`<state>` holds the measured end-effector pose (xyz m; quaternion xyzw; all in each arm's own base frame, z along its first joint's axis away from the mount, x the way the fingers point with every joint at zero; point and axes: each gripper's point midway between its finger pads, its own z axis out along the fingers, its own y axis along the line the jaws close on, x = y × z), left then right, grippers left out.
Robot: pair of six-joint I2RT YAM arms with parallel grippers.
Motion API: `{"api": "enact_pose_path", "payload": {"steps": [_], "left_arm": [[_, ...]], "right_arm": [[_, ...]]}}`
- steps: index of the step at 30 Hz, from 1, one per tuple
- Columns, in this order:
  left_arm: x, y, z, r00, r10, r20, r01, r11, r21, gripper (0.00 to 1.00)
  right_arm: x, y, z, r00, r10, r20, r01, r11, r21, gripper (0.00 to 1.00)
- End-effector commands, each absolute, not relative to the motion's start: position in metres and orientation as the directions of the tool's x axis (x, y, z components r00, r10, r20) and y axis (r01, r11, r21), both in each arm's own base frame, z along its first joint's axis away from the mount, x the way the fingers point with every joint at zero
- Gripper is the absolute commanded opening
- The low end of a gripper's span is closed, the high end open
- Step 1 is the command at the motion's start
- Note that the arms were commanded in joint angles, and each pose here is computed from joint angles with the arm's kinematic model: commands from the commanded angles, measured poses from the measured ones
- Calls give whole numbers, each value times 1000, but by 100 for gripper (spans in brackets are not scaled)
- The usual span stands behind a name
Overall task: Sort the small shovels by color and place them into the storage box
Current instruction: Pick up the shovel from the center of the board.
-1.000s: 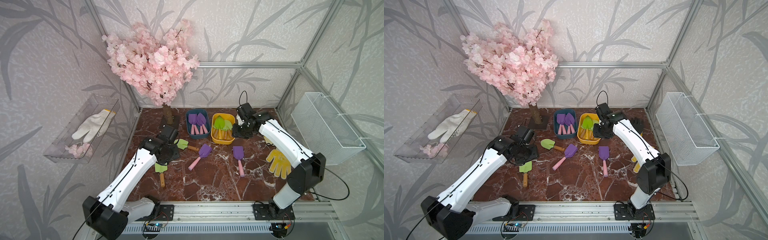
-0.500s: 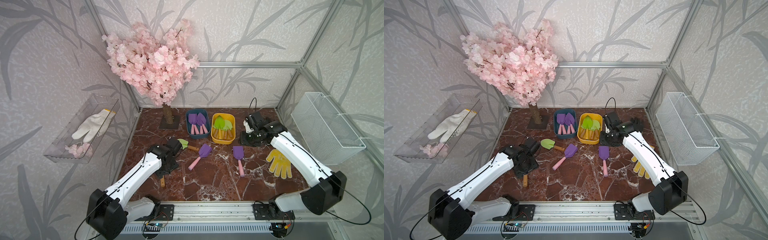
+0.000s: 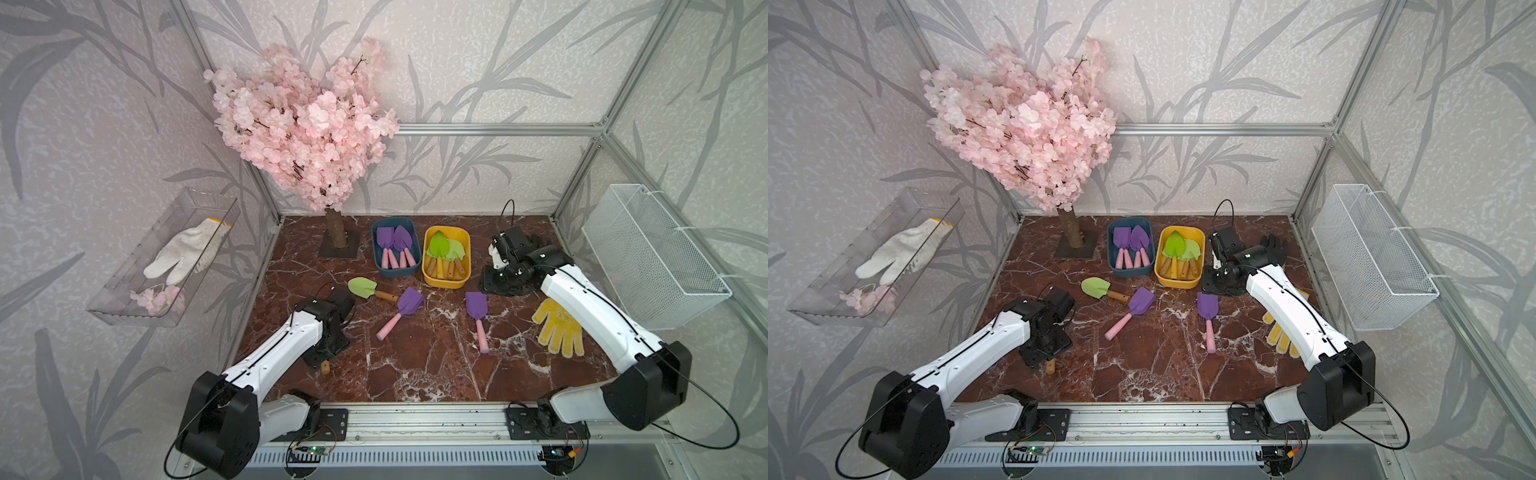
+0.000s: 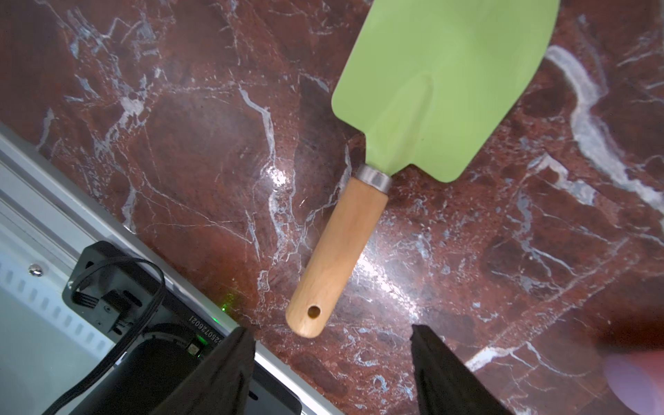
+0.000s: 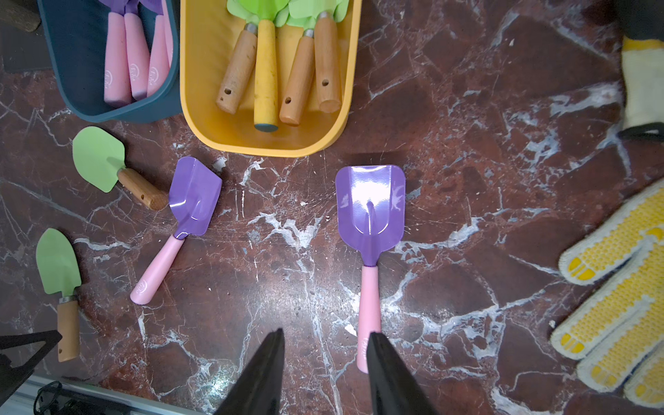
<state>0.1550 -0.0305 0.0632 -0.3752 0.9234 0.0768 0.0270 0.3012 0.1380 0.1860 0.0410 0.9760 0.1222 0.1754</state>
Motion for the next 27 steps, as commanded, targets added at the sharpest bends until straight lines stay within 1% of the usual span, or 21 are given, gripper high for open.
{"api": "enact_pose_path", "payload": {"steps": [1,5,11,27], "left_arm": [[156,-32,55,-733,-678,-61,-680,725,111,72],[156,-35,47,-744,-668,-8,-664,738,117,72],[152,-34,32,-740,-672,28,-664,737,124,71],[155,-27,25,-737,-676,27,-667,733,133,63]], "right_arm": [[300,136,191,-927,121,-354,26,965,262,43],[301,136,189,-928,125,-351,31,964,262,43],[301,135,185,-930,125,-344,34,966,258,43],[302,136,181,-934,127,-333,40,966,256,43]]}}
